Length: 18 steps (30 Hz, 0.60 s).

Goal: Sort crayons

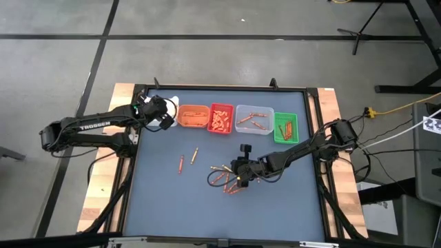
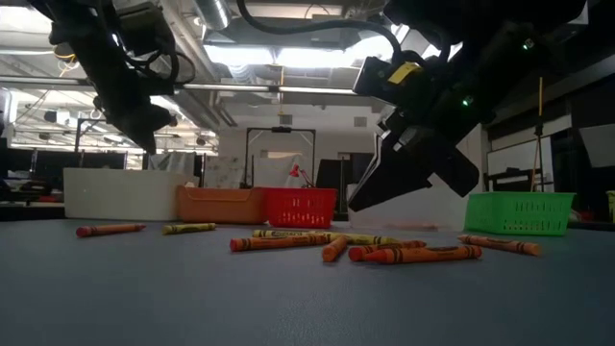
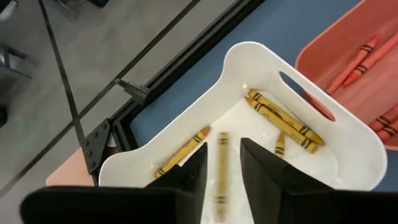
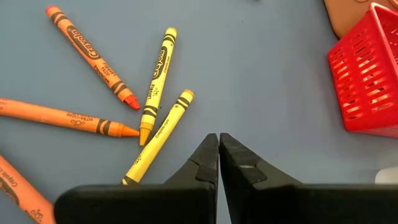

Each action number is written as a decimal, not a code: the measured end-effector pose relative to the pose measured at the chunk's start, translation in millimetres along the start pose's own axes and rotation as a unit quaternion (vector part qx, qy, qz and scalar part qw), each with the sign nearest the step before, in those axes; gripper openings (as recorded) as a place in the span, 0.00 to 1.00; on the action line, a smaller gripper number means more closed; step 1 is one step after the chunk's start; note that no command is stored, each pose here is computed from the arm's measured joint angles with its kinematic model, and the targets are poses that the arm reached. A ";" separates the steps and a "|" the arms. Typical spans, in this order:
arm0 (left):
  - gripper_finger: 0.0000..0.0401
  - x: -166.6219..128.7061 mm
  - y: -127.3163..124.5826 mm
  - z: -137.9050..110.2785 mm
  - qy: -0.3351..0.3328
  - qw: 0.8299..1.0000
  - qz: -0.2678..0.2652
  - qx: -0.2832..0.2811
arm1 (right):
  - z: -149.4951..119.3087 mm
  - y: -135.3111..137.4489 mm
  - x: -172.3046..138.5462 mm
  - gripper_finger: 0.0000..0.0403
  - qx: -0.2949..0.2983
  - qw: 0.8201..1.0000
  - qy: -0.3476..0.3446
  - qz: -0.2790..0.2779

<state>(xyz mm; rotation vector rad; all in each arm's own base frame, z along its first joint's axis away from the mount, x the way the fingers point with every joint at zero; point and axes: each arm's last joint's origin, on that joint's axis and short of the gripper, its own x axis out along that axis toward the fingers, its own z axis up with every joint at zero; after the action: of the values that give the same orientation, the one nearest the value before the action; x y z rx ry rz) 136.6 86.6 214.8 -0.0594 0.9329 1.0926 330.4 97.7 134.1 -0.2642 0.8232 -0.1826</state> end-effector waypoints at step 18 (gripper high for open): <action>0.30 -0.3 -4.1 -0.7 0.017 0.996 -0.069 -0.062 | -2.8 0.2 0.0 0.04 -0.007 1.000 0.014 0.008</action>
<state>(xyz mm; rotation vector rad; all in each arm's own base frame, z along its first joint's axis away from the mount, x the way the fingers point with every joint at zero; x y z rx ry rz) 139.2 84.0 213.0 -0.2415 0.8781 1.0226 328.2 97.5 132.2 -0.2684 0.8547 -0.1669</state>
